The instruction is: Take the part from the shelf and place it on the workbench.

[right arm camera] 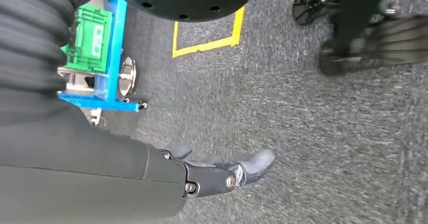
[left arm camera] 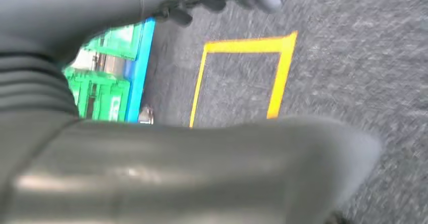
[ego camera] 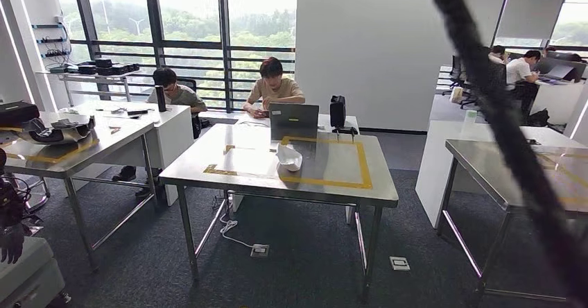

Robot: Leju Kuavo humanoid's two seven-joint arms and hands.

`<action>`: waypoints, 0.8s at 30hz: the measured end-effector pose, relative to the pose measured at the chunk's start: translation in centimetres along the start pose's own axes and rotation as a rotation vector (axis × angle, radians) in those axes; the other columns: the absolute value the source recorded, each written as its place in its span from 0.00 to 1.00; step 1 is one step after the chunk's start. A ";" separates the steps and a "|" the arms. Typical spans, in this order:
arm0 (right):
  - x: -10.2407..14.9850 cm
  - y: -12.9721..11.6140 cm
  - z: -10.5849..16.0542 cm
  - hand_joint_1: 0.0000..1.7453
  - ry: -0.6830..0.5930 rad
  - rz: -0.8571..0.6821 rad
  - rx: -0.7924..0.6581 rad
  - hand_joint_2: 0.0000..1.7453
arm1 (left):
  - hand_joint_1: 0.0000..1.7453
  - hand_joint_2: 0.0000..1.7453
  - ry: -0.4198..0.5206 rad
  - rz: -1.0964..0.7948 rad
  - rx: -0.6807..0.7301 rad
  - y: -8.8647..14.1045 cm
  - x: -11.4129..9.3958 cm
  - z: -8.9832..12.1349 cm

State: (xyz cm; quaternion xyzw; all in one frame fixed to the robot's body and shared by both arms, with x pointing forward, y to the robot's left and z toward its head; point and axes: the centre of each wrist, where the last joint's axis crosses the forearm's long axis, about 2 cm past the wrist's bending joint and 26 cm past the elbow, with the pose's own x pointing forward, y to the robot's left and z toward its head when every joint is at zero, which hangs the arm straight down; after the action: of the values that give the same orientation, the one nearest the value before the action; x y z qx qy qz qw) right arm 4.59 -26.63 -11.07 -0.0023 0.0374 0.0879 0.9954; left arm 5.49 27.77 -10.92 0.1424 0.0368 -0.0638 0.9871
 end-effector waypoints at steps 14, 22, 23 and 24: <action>-4.5 0.6 -0.7 0.00 -0.009 -0.047 0.020 0.00 | 0.00 0.00 -0.127 0.102 -0.010 2.2 0.7 -0.4; -4.9 0.5 -0.7 0.00 -0.072 -0.091 0.022 0.00 | 0.00 0.00 -0.175 0.137 -0.056 2.5 -1.1 -0.8; -5.0 0.4 -0.7 0.00 -0.081 -0.096 0.020 0.00 | 0.00 0.00 -0.181 0.139 -0.064 2.4 -1.3 -0.8; -5.0 0.3 -0.7 0.00 -0.091 -0.102 0.019 0.00 | 0.00 0.00 -0.188 0.142 -0.073 2.3 -1.5 -0.8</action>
State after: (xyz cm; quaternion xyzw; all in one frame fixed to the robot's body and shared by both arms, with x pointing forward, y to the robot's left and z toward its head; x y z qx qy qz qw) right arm -0.43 -27.23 -11.42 0.0092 -0.0074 0.0369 0.9992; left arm 4.26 30.42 -10.94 0.1021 -0.0637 -0.0056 0.9927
